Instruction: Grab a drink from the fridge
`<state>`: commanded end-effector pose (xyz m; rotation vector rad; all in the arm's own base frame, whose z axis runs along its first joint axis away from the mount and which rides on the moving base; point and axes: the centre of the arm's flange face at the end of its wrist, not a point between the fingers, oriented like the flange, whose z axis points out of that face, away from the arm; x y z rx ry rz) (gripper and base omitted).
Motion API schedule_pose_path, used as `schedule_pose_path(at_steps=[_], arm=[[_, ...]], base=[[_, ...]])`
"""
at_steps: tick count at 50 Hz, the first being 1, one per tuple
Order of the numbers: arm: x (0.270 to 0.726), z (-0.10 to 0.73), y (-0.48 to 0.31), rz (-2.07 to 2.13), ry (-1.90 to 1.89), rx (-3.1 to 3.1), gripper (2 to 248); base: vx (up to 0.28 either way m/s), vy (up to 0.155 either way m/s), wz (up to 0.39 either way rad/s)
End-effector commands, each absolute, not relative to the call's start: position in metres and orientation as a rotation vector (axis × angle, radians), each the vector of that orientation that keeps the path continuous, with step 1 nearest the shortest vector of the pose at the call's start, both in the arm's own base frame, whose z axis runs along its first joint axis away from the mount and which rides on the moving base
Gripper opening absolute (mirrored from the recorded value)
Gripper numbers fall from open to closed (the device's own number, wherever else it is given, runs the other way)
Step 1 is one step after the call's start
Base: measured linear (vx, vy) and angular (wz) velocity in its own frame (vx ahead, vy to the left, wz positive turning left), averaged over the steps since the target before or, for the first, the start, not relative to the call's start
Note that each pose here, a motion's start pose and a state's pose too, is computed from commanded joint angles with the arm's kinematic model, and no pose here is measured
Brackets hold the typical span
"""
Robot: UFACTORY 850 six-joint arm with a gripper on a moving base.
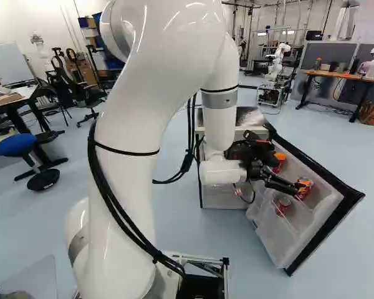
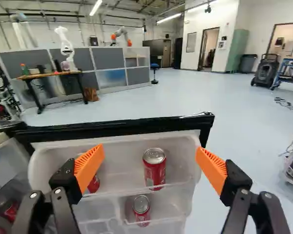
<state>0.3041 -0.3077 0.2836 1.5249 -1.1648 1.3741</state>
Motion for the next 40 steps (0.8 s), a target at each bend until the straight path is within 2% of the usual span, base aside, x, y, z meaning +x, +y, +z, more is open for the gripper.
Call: schedule_pose_path(at_steps=[19, 40], arm=[[0.288, 0.289, -0.276, 1.470, -1.027, 1.699, 247], [0.299, 0.291, -0.252, 1.606, -0.841, 1.879, 247]], base=[[0.000, 0.000, 0.000], [0.000, 0.000, 0.000]])
